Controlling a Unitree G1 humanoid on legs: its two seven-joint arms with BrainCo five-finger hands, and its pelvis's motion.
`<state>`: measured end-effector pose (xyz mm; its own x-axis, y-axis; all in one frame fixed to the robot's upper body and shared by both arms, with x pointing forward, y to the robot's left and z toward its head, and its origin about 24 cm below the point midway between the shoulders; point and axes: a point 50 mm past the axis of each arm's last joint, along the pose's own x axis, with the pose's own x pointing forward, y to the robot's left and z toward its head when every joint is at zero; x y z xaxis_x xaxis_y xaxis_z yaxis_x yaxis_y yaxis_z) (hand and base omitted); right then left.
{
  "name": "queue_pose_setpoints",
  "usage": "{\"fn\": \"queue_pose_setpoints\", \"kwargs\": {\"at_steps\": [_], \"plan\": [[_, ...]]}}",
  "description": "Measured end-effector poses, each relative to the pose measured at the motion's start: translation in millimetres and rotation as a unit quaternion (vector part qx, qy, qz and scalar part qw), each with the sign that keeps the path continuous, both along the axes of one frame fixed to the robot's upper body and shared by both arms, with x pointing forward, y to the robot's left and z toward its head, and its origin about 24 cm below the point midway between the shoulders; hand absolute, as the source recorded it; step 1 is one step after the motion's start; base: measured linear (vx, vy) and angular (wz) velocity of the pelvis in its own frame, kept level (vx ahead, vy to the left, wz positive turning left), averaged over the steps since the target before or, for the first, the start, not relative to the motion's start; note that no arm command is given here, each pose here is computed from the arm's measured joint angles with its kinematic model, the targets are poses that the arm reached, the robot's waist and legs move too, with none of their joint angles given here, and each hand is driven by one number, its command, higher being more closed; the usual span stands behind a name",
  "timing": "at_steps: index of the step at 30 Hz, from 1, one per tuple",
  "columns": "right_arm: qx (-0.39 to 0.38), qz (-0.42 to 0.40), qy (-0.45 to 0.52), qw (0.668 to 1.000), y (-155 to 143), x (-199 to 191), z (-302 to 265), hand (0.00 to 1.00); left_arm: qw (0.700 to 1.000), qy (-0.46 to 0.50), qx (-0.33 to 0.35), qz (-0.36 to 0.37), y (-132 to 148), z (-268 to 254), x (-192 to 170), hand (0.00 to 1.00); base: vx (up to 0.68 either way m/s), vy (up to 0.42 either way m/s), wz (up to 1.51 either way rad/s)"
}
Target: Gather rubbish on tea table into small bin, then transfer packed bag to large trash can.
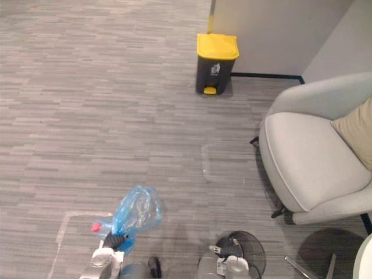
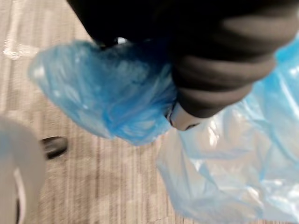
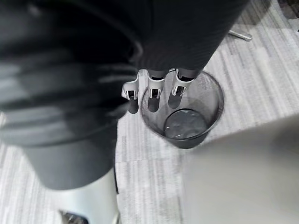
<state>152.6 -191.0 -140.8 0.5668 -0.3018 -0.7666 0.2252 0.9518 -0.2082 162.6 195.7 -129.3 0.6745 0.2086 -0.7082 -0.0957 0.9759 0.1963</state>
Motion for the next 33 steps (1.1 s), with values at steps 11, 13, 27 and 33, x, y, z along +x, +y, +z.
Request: {"fn": "queue_pose_setpoints", "kwargs": {"at_steps": [11,13,27,33], "plan": [[-0.004,-0.016,0.006,1.000,-5.1,-9.4,-1.1,0.00,0.999,-0.017,-0.035,0.015,-18.7,1.8,4.8,1.00,0.50,-0.106,0.04],[0.001,-0.014,-0.001,1.000,-1.3,-5.7,0.2,0.00,0.999,-0.027,-0.043,0.016,-23.7,4.1,5.1,1.00,0.45,0.102,-0.54],[0.013,-0.027,-0.007,1.000,2.8,1.2,1.3,0.00,0.999,0.001,-0.023,0.029,-7.0,-2.7,-6.4,1.00,0.36,0.216,-0.34],[0.007,-0.005,-0.017,1.000,6.0,4.3,3.9,0.00,1.000,0.004,-0.011,0.017,-1.9,-2.2,-7.6,1.00,0.29,-0.025,-0.21]]}}
